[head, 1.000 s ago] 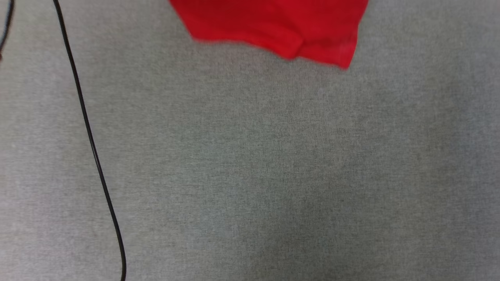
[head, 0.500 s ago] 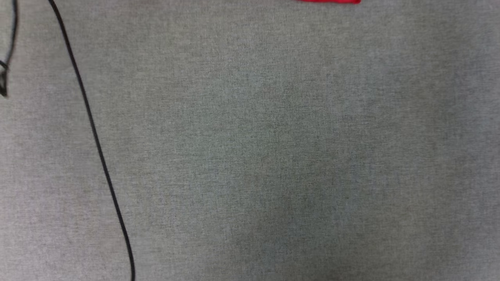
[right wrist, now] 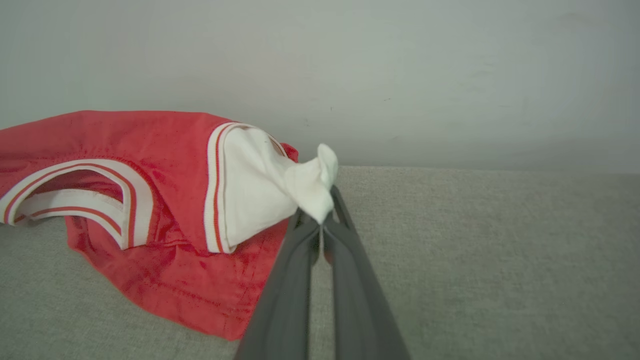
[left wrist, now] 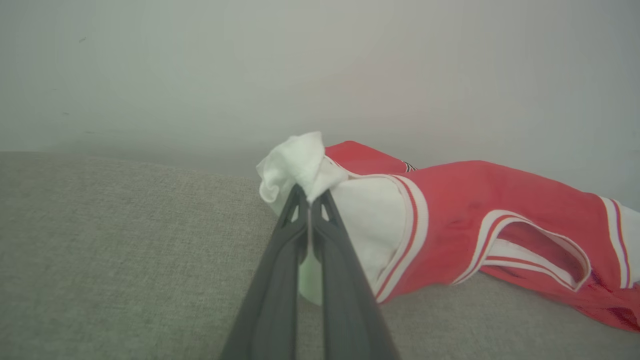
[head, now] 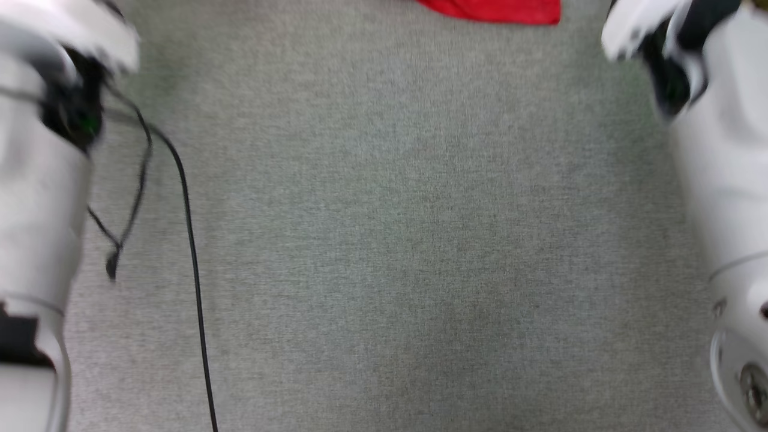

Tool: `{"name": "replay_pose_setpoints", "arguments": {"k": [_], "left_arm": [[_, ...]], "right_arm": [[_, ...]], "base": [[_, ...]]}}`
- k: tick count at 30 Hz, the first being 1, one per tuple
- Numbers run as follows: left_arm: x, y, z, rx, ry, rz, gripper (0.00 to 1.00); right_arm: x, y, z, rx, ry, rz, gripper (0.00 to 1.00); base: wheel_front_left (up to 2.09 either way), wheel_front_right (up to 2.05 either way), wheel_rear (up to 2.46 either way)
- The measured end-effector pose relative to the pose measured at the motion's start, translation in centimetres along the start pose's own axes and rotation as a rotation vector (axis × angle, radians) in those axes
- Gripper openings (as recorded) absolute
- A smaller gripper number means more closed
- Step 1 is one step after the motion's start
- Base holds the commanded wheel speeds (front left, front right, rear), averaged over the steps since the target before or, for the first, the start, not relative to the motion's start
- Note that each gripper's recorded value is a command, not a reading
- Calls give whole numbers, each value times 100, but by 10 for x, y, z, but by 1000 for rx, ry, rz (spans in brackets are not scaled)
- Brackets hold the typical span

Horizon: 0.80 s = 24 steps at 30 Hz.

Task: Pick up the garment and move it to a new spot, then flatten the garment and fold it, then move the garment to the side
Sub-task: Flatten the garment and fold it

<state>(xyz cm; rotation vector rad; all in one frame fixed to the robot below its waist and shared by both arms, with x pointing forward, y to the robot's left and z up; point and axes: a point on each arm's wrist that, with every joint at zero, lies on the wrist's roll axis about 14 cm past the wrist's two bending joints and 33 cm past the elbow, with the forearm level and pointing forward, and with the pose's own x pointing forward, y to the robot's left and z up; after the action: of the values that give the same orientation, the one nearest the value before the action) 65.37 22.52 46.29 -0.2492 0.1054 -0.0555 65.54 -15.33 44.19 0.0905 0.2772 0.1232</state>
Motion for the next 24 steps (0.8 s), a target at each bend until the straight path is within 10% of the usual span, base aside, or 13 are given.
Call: {"name": "replay_pose_setpoints", "arguments": {"k": [24], "left_arm": [[-185, 6, 2, 29, -71, 28, 0]], "right_arm": [[-157, -27, -59, 62, 23, -46, 0]], "base": [[0, 0, 0]]}}
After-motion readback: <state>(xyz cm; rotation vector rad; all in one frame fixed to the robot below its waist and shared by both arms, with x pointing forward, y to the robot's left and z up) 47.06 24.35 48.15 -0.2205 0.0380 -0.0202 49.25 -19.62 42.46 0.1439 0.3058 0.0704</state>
